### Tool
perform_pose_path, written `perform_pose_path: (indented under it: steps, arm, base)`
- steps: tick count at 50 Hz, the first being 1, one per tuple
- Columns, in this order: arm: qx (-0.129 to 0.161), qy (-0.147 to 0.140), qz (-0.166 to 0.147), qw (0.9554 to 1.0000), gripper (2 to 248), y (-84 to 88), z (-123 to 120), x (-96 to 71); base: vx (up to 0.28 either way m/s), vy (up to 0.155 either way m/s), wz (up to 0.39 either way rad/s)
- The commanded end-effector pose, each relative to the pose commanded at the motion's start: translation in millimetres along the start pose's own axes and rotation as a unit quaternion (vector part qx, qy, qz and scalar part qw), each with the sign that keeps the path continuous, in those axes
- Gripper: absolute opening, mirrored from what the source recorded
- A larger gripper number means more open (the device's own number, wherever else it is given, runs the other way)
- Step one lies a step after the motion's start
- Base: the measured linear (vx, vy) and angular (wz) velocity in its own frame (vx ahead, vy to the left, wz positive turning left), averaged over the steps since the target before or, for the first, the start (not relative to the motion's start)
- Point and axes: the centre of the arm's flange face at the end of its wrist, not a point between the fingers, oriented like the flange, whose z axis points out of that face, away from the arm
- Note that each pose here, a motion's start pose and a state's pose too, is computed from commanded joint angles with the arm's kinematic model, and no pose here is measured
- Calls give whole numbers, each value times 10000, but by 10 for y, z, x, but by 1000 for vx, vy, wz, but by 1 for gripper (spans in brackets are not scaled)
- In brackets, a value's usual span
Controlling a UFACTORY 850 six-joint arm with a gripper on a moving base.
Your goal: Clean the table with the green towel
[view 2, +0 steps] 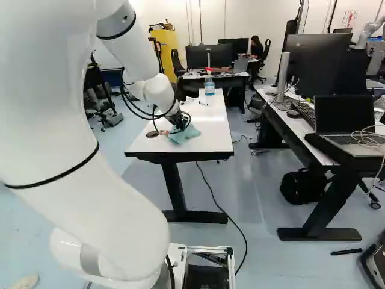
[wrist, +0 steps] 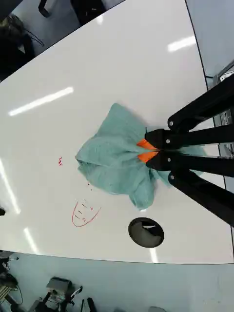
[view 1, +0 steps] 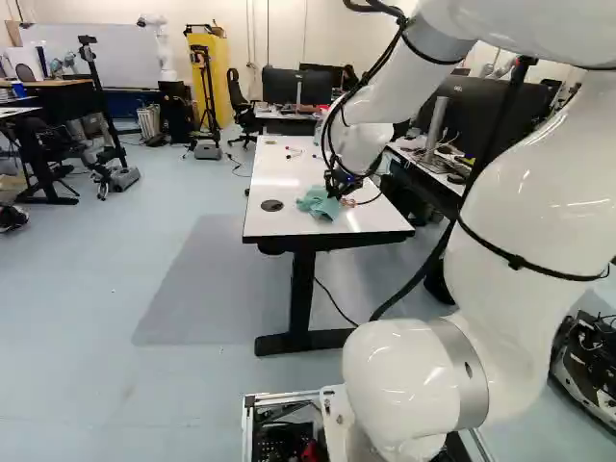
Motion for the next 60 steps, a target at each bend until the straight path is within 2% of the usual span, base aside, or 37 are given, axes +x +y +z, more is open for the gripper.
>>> perform_pose_path:
  steps: [16,29,38,60]
  arm:
    - [57,147,-7,9999,24,-21,-197,41]
    - [63,145,-15,9999,24,-31,-193,44]
    - [112,172,-77,9998,24,-122,-133,109]
    - [260,958,-217,9948,24,-417,111,519]
  base:
    - [0,0,0]
    - [0,0,0]
    - [0,0,0]
    - [0,0,0]
